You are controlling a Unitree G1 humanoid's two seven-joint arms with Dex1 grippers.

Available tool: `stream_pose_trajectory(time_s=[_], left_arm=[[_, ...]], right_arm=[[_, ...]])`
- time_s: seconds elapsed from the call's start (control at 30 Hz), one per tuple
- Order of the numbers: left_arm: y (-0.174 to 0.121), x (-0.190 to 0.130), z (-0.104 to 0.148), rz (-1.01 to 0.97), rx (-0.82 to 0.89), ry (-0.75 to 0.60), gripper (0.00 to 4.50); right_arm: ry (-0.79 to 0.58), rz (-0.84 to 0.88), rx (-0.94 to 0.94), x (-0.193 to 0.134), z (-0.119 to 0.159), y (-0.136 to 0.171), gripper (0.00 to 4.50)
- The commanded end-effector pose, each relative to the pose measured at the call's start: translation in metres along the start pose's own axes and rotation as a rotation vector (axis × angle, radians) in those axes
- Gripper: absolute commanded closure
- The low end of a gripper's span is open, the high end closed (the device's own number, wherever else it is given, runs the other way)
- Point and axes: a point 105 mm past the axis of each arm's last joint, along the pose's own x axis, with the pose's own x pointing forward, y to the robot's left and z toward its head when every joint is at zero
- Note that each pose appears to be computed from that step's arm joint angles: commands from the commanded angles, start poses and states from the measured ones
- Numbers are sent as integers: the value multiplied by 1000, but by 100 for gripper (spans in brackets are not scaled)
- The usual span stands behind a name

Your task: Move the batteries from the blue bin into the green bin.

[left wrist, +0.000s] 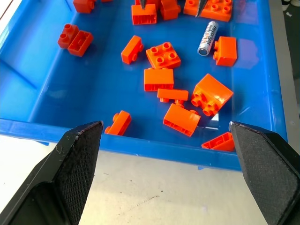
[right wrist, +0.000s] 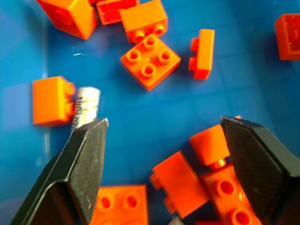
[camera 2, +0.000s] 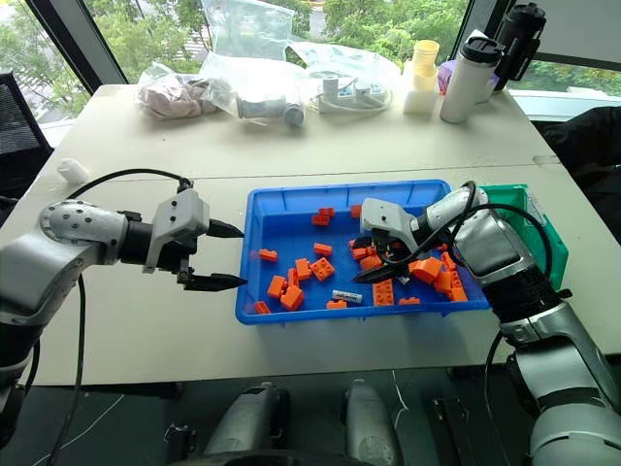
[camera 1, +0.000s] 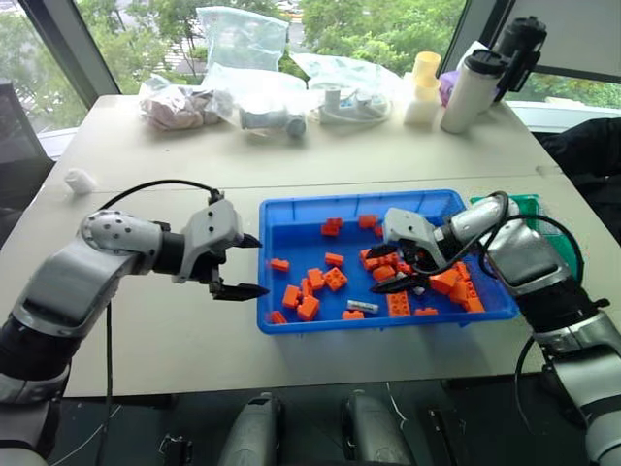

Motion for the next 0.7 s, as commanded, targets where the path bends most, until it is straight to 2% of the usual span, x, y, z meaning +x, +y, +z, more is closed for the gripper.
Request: stream_pose_trajectory(time_s=[0.03, 0.33, 0.5, 0.7], left_arm=[[1, -1, 6, 8, 32, -14, 0], [1, -1, 6, 15, 27, -17, 0], [0, 0, 7, 16, 26, -23, 0], [0, 0, 8, 19, 23, -30, 0]], right_arm=[[-14, 63, -41, 4, 11, 16, 83], [52, 69, -70, 25, -1, 20, 83], [158, 5, -145, 32, -19, 6, 83], [172, -7, -181, 31, -21, 2, 83]])
